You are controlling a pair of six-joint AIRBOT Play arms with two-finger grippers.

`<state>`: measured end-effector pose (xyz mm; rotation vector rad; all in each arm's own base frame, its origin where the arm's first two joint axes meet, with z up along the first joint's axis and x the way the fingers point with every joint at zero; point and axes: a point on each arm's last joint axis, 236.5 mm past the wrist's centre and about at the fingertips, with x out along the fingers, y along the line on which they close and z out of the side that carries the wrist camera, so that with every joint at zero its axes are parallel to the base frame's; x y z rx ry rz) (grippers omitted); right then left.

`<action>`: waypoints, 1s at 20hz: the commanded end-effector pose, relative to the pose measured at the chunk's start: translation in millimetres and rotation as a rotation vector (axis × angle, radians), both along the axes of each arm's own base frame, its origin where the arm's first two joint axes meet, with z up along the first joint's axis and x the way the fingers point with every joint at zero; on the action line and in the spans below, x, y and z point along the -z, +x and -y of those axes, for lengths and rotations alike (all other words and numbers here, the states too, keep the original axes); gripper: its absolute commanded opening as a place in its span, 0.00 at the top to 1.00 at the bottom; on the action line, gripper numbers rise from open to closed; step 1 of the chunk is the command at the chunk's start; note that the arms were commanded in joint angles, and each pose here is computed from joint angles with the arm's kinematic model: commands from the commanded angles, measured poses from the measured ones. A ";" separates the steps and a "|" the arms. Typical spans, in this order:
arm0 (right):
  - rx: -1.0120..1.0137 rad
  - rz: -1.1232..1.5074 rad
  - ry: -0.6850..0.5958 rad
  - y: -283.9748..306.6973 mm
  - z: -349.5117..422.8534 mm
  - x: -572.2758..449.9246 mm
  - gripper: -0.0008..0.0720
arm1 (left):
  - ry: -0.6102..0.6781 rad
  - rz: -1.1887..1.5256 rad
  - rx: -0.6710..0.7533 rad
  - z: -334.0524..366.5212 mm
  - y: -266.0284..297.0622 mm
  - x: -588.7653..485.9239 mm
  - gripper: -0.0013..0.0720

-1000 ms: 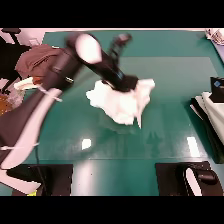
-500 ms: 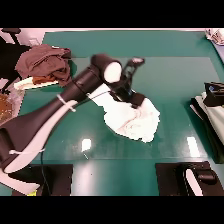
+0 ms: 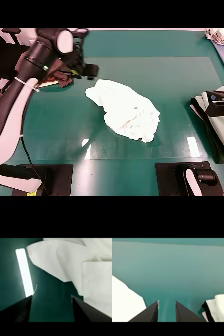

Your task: Fold the shirts.

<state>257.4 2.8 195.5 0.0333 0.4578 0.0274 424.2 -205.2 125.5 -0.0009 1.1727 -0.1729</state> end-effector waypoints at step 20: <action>-0.050 -0.353 0.184 17.8 -27.2 80.8 0.63 | -0.186 -0.236 -0.065 -13.3 74.9 187.2 0.20</action>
